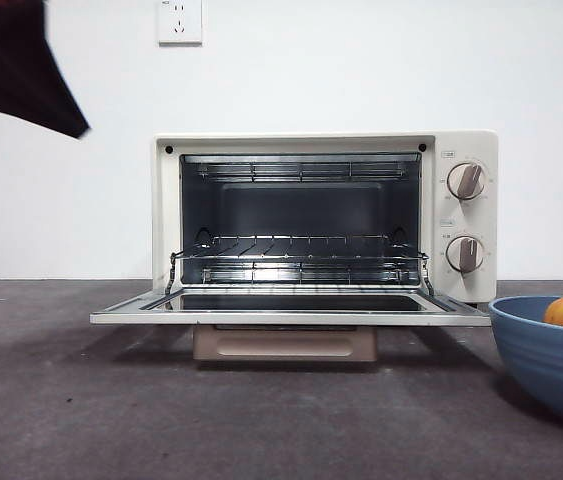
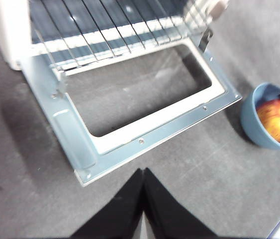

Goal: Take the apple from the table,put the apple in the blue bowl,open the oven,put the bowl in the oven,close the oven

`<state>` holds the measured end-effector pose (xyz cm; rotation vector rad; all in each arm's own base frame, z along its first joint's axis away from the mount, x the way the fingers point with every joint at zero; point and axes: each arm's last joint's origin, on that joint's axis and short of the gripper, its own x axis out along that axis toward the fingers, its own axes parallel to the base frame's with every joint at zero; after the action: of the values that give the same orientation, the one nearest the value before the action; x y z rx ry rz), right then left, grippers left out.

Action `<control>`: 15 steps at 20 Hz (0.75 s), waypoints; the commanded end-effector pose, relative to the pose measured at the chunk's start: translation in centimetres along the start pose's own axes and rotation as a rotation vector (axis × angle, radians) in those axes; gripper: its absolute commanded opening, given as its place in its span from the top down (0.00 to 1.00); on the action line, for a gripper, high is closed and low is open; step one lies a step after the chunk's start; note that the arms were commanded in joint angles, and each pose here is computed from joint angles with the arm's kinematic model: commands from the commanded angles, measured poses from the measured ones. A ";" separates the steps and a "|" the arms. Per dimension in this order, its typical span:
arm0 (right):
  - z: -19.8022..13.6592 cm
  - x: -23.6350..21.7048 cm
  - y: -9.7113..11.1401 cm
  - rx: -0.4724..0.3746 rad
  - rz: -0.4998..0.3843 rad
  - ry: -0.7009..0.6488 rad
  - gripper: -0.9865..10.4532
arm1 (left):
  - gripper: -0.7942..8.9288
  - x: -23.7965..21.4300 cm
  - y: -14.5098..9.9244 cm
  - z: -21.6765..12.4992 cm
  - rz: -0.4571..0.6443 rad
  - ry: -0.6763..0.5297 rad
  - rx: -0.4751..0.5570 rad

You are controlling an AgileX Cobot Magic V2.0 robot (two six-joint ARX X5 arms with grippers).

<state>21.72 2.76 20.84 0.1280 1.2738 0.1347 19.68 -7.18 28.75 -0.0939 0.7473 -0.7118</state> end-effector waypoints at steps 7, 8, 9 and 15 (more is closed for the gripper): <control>0.8 2.8 0.0 -0.016 0.018 0.079 0.79 | 0.91 -5.0 -2.4 -2.9 -0.011 -0.138 -0.027; 0.6 2.9 0.0 -0.014 0.031 0.087 0.81 | 0.91 -5.5 -2.6 -3.1 -0.012 -0.152 -0.024; 0.4 3.1 0.0 -0.011 0.057 0.100 0.82 | 0.91 -5.8 -2.8 -3.1 -0.014 -0.170 -0.028; -0.4 3.7 0.0 -0.003 0.061 0.115 0.91 | 0.91 -6.6 -3.2 -3.4 -0.015 -0.203 -0.021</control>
<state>22.14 3.31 17.51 0.1687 1.3775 0.2061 12.19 -4.89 31.09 -0.1856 0.5646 -0.6968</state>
